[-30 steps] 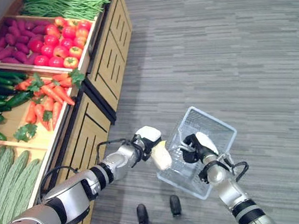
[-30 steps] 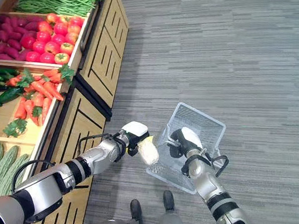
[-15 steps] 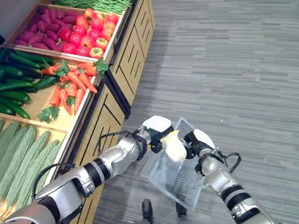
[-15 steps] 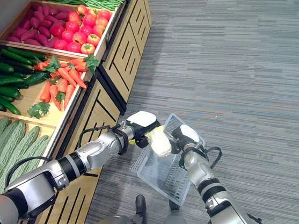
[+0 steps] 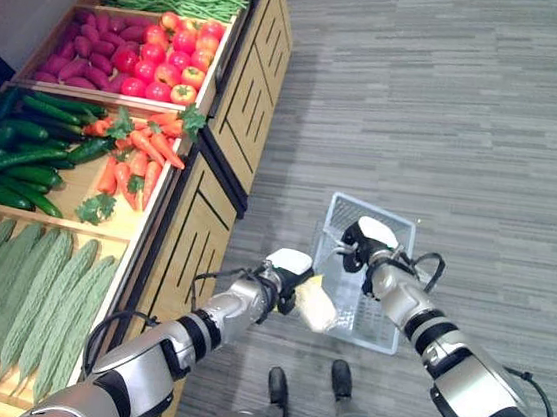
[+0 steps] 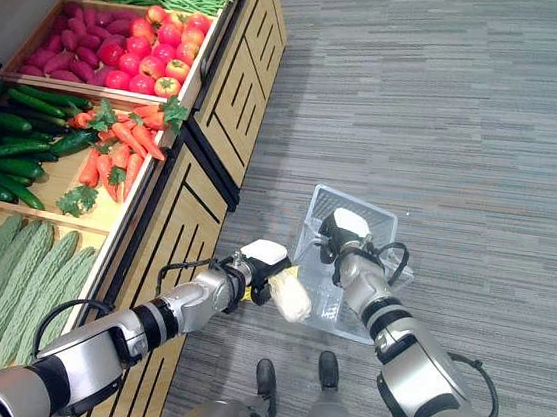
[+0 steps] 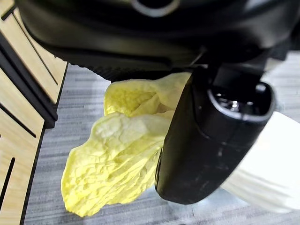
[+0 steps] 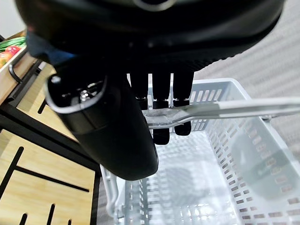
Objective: Get the vegetables into the basket
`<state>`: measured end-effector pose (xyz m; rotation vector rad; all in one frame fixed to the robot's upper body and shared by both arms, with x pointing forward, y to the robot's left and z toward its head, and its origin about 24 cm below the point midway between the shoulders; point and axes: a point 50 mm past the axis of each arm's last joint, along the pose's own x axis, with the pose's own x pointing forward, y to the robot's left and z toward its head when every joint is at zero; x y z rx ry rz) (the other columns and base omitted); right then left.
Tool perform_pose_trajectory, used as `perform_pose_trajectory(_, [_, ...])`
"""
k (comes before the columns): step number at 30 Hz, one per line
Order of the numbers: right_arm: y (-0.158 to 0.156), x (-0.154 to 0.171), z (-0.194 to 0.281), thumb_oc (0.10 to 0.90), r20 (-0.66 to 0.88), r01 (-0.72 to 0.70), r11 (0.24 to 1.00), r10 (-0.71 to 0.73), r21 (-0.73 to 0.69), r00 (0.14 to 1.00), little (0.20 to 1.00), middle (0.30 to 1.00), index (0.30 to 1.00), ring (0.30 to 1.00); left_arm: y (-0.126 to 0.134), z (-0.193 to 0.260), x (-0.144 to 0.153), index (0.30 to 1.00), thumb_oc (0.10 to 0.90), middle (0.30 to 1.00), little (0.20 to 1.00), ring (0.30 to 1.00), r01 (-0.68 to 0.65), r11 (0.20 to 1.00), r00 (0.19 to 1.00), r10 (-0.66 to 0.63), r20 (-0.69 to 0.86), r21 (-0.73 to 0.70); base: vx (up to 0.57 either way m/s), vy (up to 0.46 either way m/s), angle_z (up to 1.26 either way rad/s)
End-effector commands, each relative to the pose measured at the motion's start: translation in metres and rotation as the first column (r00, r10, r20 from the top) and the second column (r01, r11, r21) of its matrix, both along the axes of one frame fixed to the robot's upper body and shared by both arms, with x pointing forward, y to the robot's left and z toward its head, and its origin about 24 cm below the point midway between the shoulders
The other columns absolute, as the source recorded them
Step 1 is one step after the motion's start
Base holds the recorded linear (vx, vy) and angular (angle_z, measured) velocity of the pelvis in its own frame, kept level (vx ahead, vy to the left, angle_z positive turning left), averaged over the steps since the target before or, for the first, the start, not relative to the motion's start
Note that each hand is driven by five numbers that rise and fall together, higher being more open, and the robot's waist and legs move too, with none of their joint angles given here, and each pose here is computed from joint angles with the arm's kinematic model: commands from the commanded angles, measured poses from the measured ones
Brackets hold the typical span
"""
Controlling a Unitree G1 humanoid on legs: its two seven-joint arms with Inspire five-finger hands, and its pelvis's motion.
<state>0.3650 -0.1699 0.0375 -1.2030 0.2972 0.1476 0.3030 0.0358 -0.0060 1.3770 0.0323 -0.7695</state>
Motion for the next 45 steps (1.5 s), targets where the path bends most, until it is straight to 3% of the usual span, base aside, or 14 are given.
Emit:
perform_pose_trajectory(1, [0.065,0.039,0.084,0.400,0.299,-0.151,0.987,0.129,0.052,0.946,0.300,0.300,0.300,0.300,-0.011,0.029,0.025,0.300,0.400,0.300,0.300,0.300,0.013,1.000,0.989,-0.013,0.146,0.001,0.00,0.000,0.00])
perform_pose_trajectory(12, [0.093,0.041,0.095,0.400,0.304,-0.220,0.975,0.205,0.015,0.930,0.300,0.300,0.300,0.300,-0.036,0.043,0.025,0.300,0.400,0.300,0.300,0.300,0.087,0.996,0.979,-0.083,0.186,-0.012,0.00,0.004,0.02])
perform_pose_trajectory(21, [0.123,0.024,0.102,0.400,0.363,-0.394,0.917,0.345,0.068,0.865,0.300,0.300,0.300,0.300,-0.053,0.074,0.029,0.300,0.400,0.300,0.300,0.300,0.177,0.984,0.936,-0.171,0.308,0.008,0.00,-0.001,-0.04])
perform_pose_trajectory(24, [0.126,0.016,0.114,0.400,0.422,-0.455,0.887,0.383,0.081,0.821,0.300,0.300,0.300,0.300,-0.048,0.075,0.032,0.300,0.400,0.300,0.300,0.300,0.159,0.987,0.933,-0.158,0.323,0.024,0.01,-0.003,-0.09])
perform_pose_trajectory(29, [0.134,-0.012,0.153,0.400,0.577,-0.609,0.788,0.458,0.090,0.677,0.300,0.300,0.300,0.300,-0.026,0.068,0.038,0.300,0.400,0.300,0.300,0.300,0.100,0.992,0.940,-0.118,0.321,0.072,0.01,-0.014,-0.10])
perform_pose_trajectory(32, [0.135,-0.020,0.159,0.400,0.606,-0.640,0.761,0.460,0.107,0.649,0.300,0.300,0.300,0.300,-0.022,0.064,0.038,0.300,0.400,0.300,0.300,0.300,0.088,0.992,0.942,-0.112,0.316,0.089,0.01,-0.015,-0.14])
perform_pose_trajectory(35, [0.144,-0.036,0.164,0.400,0.631,-0.710,0.688,0.487,0.148,0.604,0.300,0.300,0.300,0.300,-0.014,0.061,0.039,0.300,0.400,0.300,0.300,0.300,0.070,0.991,0.943,-0.103,0.317,0.114,0.03,-0.019,-0.11])
perform_pose_trajectory(36, [0.148,-0.041,0.163,0.400,0.633,-0.729,0.664,0.496,0.164,0.594,0.300,0.300,0.300,0.300,-0.013,0.060,0.039,0.443,0.502,0.443,0.443,0.443,0.066,0.991,0.942,-0.101,0.320,0.118,0.04,-0.026,-0.12])
perform_pose_trajectory(38, [0.151,-0.048,0.163,0.400,0.637,-0.755,0.629,0.509,0.184,0.579,0.300,0.300,0.300,0.300,-0.009,0.060,0.040,1.000,0.900,1.000,1.000,1.000,0.064,0.990,0.941,-0.103,0.323,0.129,0.01,-0.013,-0.04])
perform_pose_trajectory(45, [0.148,-0.061,0.171,0.400,0.661,-0.795,0.569,0.515,0.212,0.545,0.300,0.300,0.300,0.300,0.020,0.071,0.048,1.000,0.900,1.000,1.000,1.000,0.024,0.991,0.930,-0.071,0.362,0.134,0.00,0.000,0.00])
